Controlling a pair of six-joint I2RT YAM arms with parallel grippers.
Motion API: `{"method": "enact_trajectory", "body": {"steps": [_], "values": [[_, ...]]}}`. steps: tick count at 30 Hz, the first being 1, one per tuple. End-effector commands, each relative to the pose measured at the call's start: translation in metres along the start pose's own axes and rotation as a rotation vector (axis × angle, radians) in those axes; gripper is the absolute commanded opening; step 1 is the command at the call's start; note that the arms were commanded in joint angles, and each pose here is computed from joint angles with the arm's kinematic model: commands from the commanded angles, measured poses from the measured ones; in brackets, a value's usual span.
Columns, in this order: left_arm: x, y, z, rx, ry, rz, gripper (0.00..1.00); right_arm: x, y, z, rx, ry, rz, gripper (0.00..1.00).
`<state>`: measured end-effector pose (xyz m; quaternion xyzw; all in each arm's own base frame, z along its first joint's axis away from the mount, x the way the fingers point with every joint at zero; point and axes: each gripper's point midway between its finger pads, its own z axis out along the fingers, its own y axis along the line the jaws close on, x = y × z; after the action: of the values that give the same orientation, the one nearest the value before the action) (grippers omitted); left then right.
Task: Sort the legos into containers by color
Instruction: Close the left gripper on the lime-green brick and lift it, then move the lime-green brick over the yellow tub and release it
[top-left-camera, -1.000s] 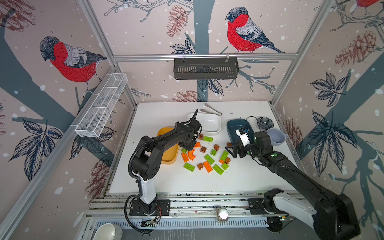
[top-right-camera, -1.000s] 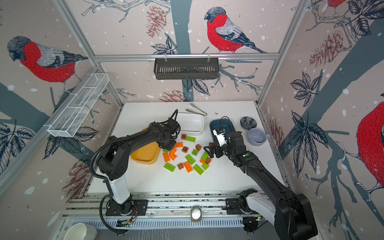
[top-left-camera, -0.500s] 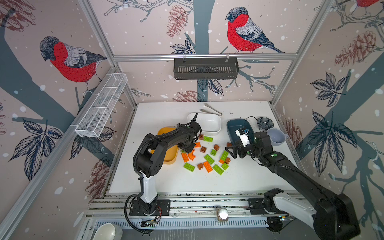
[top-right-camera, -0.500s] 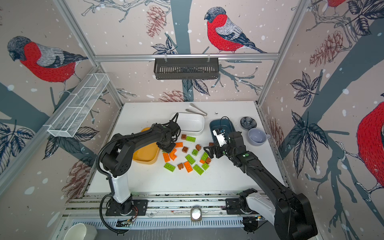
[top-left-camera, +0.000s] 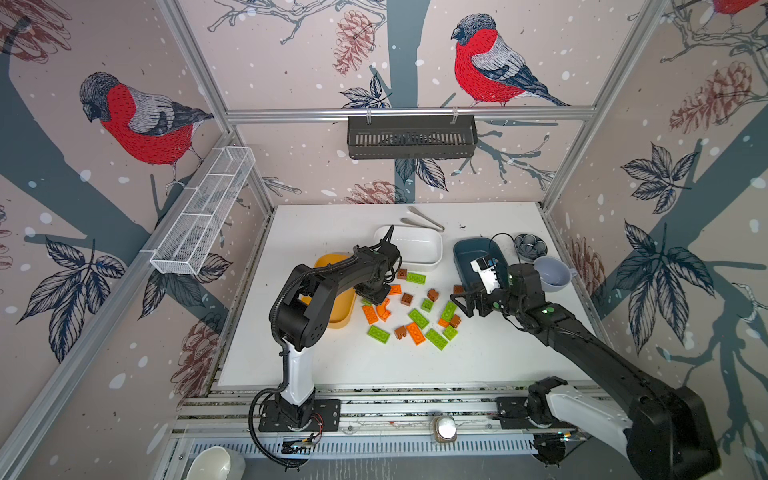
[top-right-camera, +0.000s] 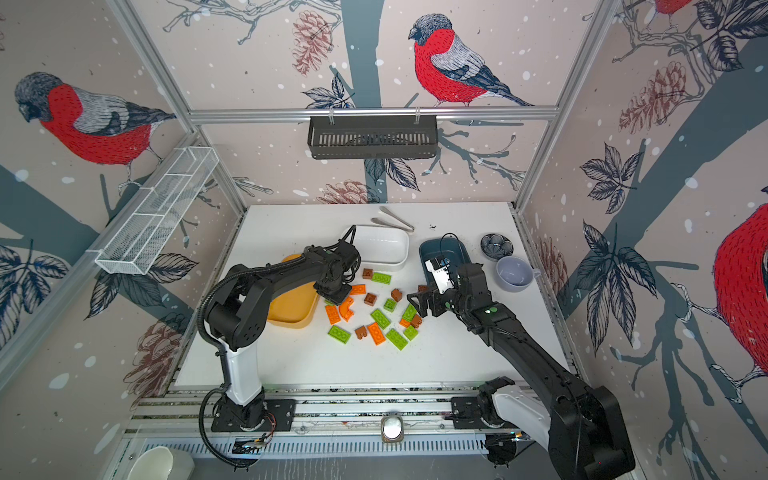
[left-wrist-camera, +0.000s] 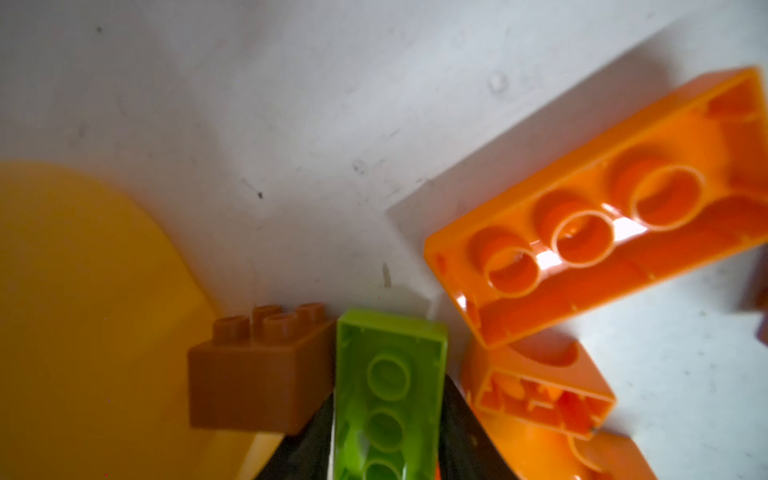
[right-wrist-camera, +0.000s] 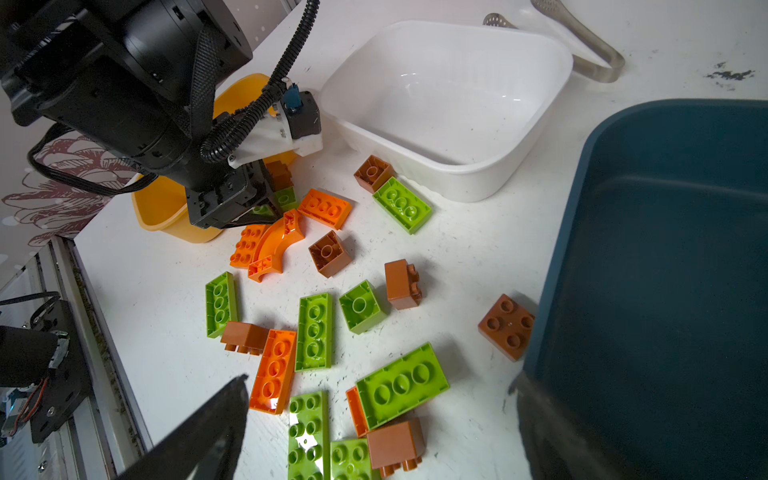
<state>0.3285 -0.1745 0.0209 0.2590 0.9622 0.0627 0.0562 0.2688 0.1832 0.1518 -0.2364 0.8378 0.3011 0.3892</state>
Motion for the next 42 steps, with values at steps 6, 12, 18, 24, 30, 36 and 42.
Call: {"method": "enact_trajectory", "body": {"steps": [6,12,18,24,30,36,42], "values": [[-0.006,-0.006,-0.003,0.045,-0.008,-0.014,0.30,0.001,0.002,0.001,-0.013,0.004,-0.006,0.99],[-0.018,-0.004,-0.025,0.050,-0.049,-0.028,0.26,0.000,0.002,0.000,-0.010,0.002,-0.013,1.00],[-0.029,0.001,-0.068,0.042,-0.108,-0.059,0.27,-0.003,0.002,0.000,-0.012,-0.002,-0.016,1.00],[-0.024,0.039,-0.116,-0.026,-0.182,-0.171,0.27,-0.012,0.007,-0.001,-0.030,-0.023,-0.024,0.99],[0.001,0.084,-0.106,-0.087,-0.180,-0.306,0.28,-0.021,0.013,-0.001,-0.058,-0.034,-0.034,0.99],[0.021,0.119,-0.065,-0.119,-0.164,-0.424,0.28,-0.023,0.019,-0.001,-0.070,-0.035,-0.041,0.99],[0.016,0.123,-0.030,-0.100,-0.142,-0.444,0.36,-0.023,0.022,0.000,-0.071,-0.030,-0.043,0.99]]}}
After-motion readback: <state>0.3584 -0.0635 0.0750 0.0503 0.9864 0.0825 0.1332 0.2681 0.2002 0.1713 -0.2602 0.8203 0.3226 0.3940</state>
